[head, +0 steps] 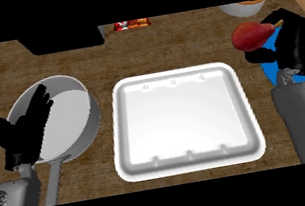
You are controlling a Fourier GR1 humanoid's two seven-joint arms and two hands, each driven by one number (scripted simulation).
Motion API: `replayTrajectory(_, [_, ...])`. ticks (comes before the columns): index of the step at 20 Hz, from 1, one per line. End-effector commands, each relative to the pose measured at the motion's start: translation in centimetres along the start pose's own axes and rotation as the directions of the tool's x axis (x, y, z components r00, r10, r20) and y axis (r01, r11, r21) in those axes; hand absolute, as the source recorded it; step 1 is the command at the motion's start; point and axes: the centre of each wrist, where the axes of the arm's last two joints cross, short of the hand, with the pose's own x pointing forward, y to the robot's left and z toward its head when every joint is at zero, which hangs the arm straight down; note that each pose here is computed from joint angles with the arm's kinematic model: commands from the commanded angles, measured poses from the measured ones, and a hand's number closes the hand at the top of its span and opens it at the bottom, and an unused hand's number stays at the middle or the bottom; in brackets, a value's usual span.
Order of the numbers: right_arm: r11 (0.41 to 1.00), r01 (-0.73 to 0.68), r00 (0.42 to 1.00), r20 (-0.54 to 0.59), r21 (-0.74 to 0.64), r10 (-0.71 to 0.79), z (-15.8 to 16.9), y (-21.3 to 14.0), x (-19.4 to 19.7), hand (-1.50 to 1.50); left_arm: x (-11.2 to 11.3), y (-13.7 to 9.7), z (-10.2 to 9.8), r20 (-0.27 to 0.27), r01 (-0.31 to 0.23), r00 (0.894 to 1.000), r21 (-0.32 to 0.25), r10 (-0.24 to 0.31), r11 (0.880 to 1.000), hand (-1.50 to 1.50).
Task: Pick the pear from the tray and place it in the plate
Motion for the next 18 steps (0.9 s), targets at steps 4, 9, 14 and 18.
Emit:
replayTrajectory(4, [0.999, -0.019, 0.992, -0.127, -0.045, 0.013, -2.5, -2.9, -7.7, 1.5, -0.8, -0.2, 0.1, -0.006, 0.008, 1.0, -0.009, -0.009, 1.0, 0.0])
replayTrajectory(9, [0.999, -0.026, 0.989, -0.149, -0.02, 0.023, -5.6, -2.8, -10.2, 1.5, 0.0, -0.3, 0.2, 0.0, 0.018, 1.0, -0.011, -0.018, 1.0, 0.0])
replayTrajectory(14, [0.983, -0.128, 0.972, -0.182, 0.132, 0.151, -5.8, -2.6, -16.8, 1.5, 0.6, 1.0, 0.2, 0.009, 0.002, 1.0, -0.011, -0.002, 1.0, 0.0])
replayTrajectory(18, [0.973, 0.101, 0.952, -0.304, 0.206, -0.034, -6.8, -3.0, -18.3, 1.5, -0.1, -1.5, -0.1, -0.005, 0.013, 1.0, -0.012, -0.013, 1.0, 0.0])
